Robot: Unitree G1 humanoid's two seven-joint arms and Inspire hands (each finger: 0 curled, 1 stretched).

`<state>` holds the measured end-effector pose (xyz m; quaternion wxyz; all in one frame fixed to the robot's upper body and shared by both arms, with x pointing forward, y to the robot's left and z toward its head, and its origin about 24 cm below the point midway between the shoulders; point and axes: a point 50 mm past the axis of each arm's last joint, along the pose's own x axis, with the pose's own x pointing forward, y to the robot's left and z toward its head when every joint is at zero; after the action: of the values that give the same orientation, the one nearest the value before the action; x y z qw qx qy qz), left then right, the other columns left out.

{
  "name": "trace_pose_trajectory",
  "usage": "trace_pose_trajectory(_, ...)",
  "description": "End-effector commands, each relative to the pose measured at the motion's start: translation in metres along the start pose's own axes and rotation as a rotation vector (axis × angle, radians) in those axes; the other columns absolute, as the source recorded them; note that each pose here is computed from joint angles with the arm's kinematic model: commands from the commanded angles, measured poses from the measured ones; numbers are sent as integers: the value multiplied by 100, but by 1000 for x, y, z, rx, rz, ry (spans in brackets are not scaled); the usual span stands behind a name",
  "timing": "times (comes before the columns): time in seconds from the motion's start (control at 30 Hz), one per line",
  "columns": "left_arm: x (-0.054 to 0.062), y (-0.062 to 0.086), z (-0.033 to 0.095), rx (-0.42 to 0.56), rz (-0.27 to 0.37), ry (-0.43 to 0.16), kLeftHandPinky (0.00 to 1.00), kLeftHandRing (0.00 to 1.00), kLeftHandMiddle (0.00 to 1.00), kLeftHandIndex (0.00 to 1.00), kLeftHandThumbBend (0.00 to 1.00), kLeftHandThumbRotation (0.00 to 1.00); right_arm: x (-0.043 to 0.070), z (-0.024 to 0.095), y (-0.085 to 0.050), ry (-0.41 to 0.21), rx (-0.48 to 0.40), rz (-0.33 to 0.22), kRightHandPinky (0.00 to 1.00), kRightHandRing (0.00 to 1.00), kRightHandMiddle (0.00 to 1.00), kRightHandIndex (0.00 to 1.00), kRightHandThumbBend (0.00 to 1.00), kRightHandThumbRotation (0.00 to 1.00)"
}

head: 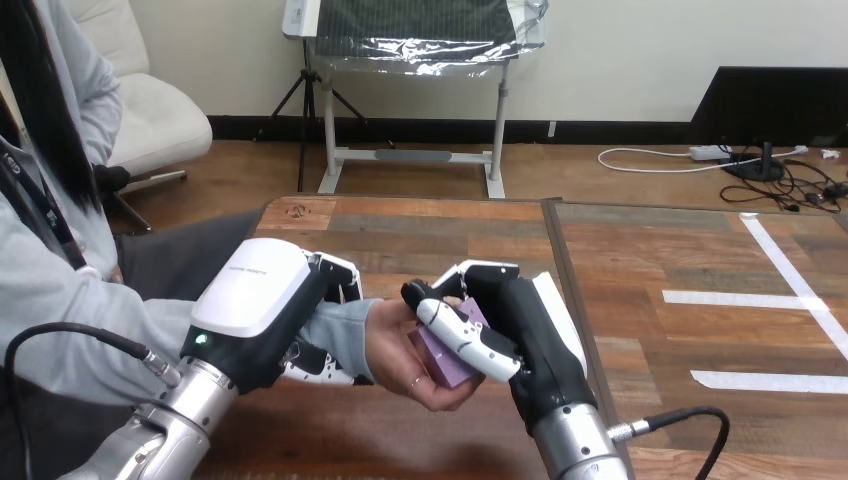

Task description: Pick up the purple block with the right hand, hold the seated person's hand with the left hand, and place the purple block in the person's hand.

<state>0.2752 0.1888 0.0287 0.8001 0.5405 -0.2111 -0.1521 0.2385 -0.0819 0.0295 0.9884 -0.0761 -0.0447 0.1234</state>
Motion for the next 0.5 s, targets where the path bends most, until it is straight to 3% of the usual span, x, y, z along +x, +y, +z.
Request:
trace_pose_trajectory(0.0,37,31,24,-28,196,-132,23,26,30,33,88,20,20,30,6,-152,-9,36,3,7,13,18,25,22)
trace_pose_trajectory(0.33,34,31,22,-34,205,-117,25,28,33,36,88,21,20,28,2,-151,-16,38,9,13,17,23,32,34)
trace_pose_trajectory(0.47,32,31,21,-36,212,-110,28,30,35,38,88,23,20,27,1,-150,-16,36,14,17,23,27,36,43)
